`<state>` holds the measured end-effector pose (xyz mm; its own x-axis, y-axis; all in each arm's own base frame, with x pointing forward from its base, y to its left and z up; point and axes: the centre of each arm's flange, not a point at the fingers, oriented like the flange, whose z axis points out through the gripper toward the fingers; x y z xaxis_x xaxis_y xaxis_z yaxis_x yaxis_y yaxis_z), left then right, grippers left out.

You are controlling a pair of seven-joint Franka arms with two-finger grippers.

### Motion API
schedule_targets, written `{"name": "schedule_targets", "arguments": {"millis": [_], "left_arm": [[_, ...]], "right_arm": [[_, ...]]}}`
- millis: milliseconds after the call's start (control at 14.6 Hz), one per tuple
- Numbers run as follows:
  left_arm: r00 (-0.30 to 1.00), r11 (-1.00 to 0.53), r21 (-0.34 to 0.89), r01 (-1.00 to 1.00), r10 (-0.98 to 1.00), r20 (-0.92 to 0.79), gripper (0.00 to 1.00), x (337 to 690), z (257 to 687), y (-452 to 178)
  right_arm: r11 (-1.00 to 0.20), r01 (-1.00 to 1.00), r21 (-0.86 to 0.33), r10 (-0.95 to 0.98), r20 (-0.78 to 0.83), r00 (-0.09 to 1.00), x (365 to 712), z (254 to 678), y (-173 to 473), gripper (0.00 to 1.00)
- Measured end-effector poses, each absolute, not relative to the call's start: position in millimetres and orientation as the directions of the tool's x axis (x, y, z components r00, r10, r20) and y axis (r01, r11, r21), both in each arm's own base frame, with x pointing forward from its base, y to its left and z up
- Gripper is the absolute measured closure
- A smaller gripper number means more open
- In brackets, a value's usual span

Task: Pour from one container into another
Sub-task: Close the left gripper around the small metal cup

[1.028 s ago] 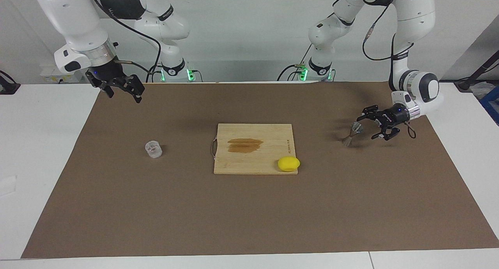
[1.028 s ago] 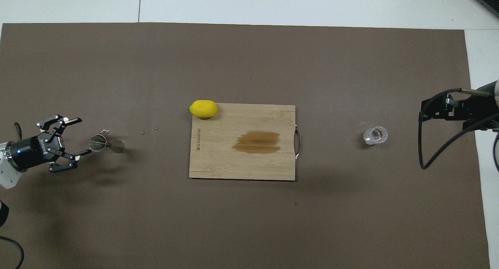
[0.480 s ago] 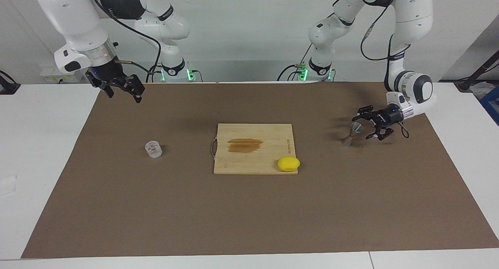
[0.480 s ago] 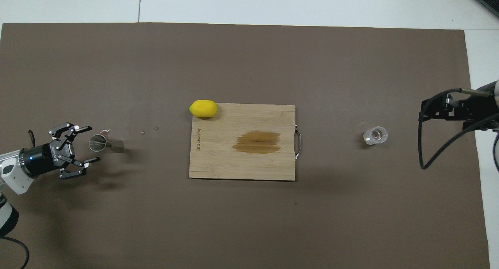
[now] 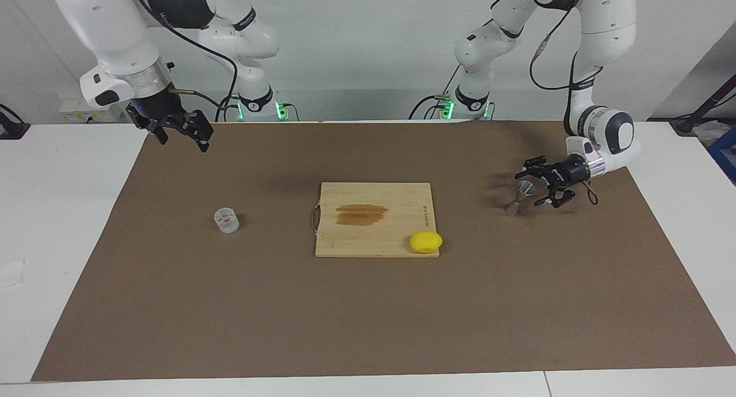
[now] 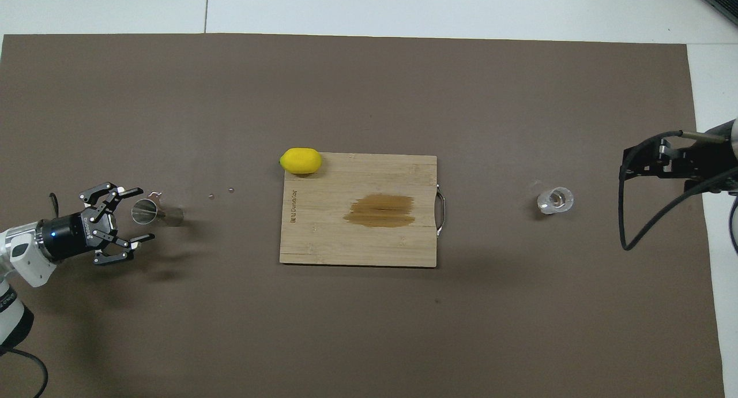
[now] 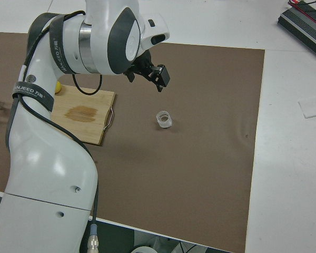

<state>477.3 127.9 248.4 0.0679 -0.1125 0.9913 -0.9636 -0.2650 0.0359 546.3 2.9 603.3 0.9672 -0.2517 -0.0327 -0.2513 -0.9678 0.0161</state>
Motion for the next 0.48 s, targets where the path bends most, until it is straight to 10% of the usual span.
{"name": "schedule_targets", "arguments": {"millis": [480], "left_arm": [[0.06, -0.257, 0.034, -0.966, -0.093, 0.994, 0.09, 479.6, 250.5, 121.1]], "right_arm": [[-0.968, -0.251, 0.016, -0.252, -0.033, 0.967, 546.3, 603.3, 2.9, 0.0]]}}
